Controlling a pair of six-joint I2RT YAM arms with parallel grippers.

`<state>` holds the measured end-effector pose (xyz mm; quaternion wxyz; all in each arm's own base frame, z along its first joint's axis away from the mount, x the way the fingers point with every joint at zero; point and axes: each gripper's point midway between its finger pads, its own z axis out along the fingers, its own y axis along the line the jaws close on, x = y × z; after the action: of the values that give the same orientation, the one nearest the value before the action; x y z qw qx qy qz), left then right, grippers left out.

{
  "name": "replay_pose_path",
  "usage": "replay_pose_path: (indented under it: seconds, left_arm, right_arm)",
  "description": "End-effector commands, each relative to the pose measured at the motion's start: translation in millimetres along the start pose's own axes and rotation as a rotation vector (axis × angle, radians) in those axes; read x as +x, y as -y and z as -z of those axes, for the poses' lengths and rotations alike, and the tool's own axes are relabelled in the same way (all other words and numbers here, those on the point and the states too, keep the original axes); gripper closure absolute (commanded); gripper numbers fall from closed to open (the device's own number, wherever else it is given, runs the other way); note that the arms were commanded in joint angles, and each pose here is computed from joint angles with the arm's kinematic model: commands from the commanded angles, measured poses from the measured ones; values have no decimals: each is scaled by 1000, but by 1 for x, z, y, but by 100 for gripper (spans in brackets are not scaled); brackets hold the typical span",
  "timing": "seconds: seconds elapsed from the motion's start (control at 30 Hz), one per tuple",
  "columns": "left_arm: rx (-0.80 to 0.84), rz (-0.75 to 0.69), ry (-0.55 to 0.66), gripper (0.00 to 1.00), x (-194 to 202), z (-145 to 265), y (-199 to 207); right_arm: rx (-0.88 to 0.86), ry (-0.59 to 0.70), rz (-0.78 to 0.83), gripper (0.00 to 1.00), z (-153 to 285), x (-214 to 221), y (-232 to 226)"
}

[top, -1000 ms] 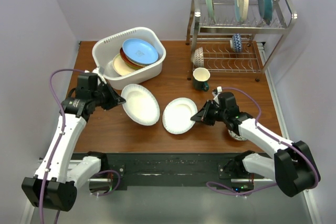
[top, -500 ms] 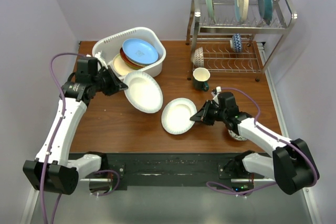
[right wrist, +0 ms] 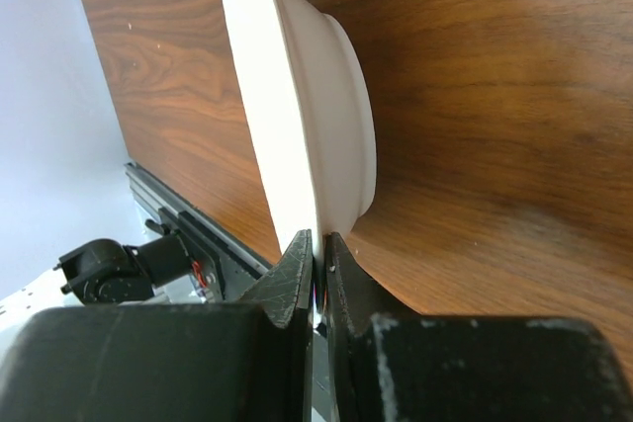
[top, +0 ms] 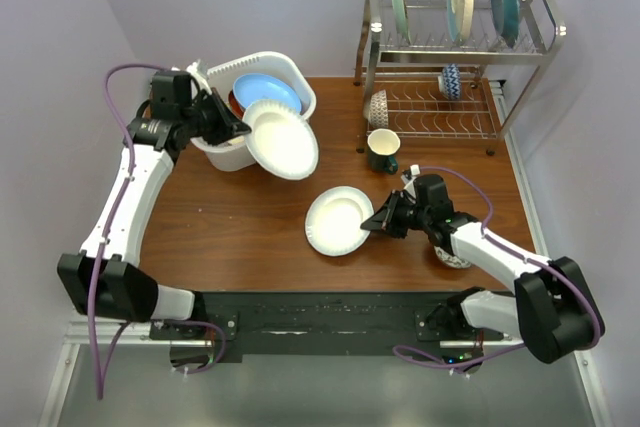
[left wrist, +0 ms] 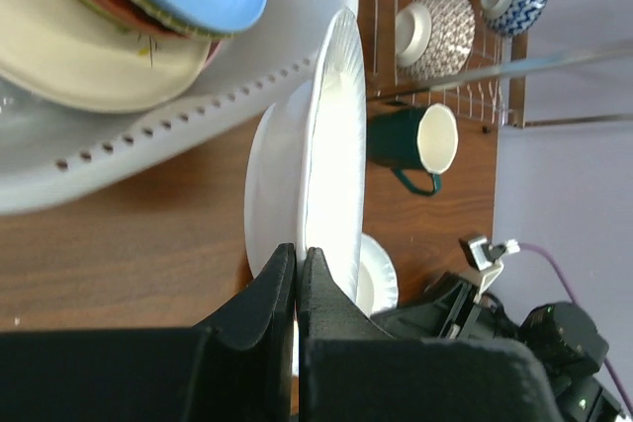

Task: Place the plates into the plastic bin on the countertop
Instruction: Place the plate in the plastic bin.

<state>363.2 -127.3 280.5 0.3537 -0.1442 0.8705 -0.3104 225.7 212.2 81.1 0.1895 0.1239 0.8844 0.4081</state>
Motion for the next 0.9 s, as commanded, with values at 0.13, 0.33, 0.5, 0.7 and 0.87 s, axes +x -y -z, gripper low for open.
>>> replay_pose_path:
  seconds: [0.13,0.33,0.5,0.7,0.87]
  left_arm:
    - [248,-48,214,100,-94,10,66]
    - [304,1,241,100,-120,1,60]
    - [299,23,267,100,-135,-7,48]
    - [332,53,295,100,-145,-14,42]
    - [344,70,297,100,-152,-26,35]
  right_arm:
    - [-38,-11,33,100,-4,-2,-5]
    - [-36,-20,26,100,-7,1,-1]
    - [-33,-24,29,100,-7,1,-1]
    - [-34,-30,27,100,-8,2,2]
    - [-30,-33,26,99,-8,4,4]
